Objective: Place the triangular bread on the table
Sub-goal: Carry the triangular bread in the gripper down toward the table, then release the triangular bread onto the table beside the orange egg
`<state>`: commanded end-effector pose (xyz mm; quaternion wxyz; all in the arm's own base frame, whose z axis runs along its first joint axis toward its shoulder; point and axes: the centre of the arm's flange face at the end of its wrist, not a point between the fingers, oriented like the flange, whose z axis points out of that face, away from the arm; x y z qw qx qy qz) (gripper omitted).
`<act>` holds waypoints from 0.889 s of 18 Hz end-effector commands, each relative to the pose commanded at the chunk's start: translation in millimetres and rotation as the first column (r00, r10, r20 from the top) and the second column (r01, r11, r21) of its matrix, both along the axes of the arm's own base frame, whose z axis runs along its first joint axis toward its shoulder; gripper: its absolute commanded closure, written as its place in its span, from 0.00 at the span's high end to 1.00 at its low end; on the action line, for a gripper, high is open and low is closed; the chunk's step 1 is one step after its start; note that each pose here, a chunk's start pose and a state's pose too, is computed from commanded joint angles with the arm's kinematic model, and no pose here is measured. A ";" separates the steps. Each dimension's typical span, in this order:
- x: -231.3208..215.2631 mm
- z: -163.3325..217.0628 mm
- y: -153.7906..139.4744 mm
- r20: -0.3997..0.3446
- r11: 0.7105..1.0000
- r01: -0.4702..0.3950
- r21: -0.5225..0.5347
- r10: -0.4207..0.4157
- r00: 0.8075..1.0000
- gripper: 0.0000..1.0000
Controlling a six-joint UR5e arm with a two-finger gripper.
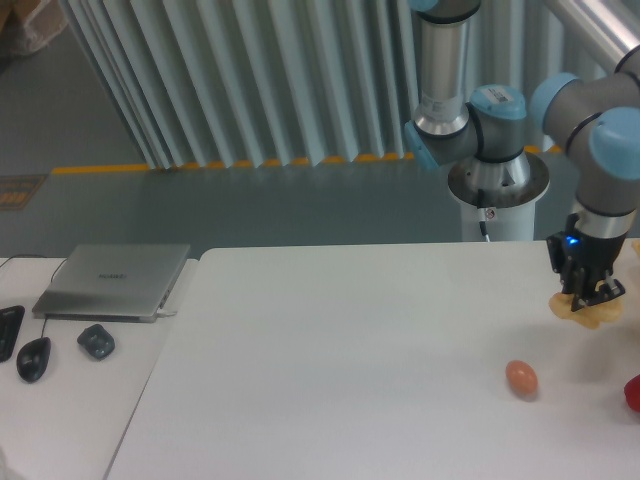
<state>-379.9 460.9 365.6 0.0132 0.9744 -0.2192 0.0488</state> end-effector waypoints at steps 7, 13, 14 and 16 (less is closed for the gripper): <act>-2.0 0.3 1.5 -0.023 1.000 0.008 0.018 -0.007 1.000 1.00; -4.6 7.2 3.1 -0.050 0.999 0.006 0.035 -0.004 0.999 1.00; -4.7 8.4 3.2 -0.063 0.999 0.005 0.044 -0.002 0.998 1.00; -5.2 8.6 3.6 -0.069 0.999 0.003 0.049 0.000 0.998 1.00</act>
